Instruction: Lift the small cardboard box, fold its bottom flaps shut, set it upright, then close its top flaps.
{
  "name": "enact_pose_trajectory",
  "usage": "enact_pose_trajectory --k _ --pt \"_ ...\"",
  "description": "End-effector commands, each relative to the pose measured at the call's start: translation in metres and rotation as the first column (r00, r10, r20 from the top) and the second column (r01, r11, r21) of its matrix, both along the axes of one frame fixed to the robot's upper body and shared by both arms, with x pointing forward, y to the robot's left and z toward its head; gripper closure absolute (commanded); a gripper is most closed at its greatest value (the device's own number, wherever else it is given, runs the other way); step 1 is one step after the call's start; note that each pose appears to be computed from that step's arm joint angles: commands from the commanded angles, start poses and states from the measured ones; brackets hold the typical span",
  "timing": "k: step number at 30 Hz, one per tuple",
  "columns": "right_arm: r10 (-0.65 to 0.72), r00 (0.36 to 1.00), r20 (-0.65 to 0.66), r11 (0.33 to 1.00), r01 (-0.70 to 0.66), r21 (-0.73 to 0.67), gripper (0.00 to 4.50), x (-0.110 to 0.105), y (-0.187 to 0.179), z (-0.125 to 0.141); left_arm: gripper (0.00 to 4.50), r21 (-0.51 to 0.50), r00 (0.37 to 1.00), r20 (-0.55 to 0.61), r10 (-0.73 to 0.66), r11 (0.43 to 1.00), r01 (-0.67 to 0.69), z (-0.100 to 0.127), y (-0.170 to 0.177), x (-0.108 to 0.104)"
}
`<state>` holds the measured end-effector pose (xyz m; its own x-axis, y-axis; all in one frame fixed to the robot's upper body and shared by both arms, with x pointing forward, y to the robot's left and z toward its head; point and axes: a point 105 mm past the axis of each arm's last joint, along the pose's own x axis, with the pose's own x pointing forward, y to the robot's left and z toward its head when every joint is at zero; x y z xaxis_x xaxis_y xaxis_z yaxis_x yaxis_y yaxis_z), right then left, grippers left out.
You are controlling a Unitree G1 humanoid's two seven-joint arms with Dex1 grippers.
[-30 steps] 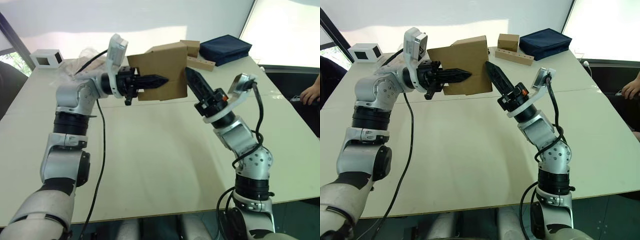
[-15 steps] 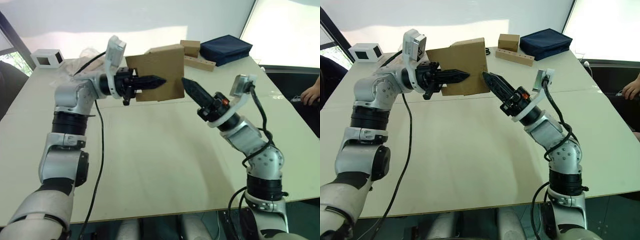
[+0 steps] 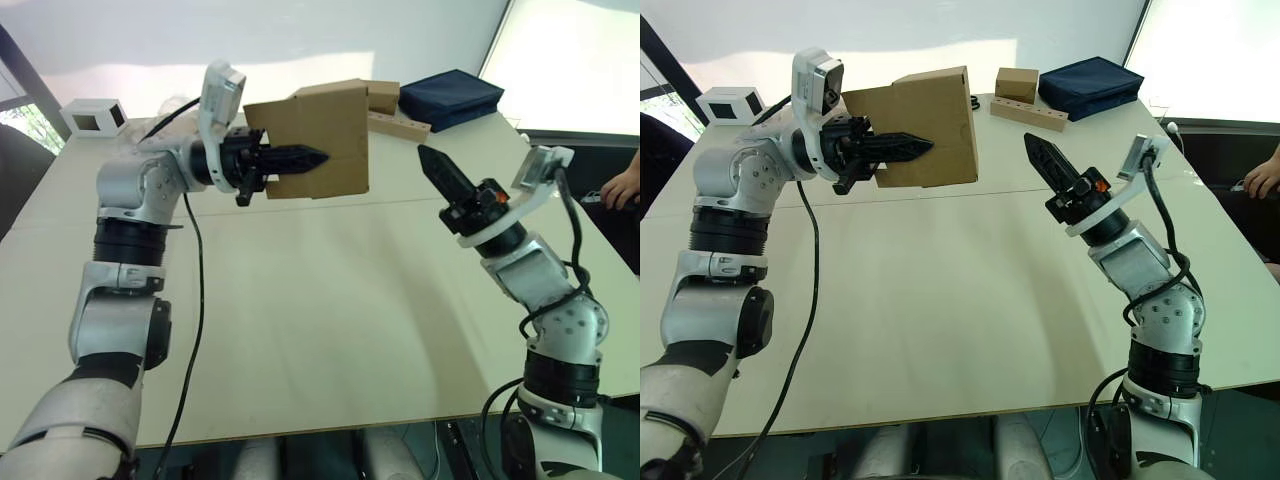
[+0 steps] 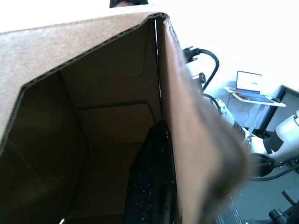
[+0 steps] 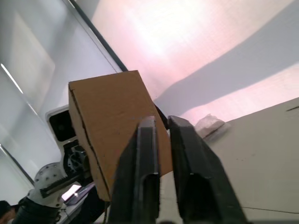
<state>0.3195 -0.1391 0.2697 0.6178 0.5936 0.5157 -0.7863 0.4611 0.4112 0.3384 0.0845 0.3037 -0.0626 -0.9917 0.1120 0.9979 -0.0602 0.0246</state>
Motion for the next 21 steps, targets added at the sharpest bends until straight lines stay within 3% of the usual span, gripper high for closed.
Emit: enact_pose_trajectory --k 1,21 --pt "0.029 0.996 0.081 0.999 -0.027 -0.03 4.44 -0.007 0.021 0.013 4.5 -0.024 0.998 0.059 -0.013 1.0 0.014 0.017 -0.001 -0.006" --pt "0.206 0.975 0.084 0.971 -0.193 -0.139 4.44 -0.025 0.073 0.002 4.5 -0.007 0.999 0.042 -0.021 1.0 0.021 0.007 -0.006 -0.006"
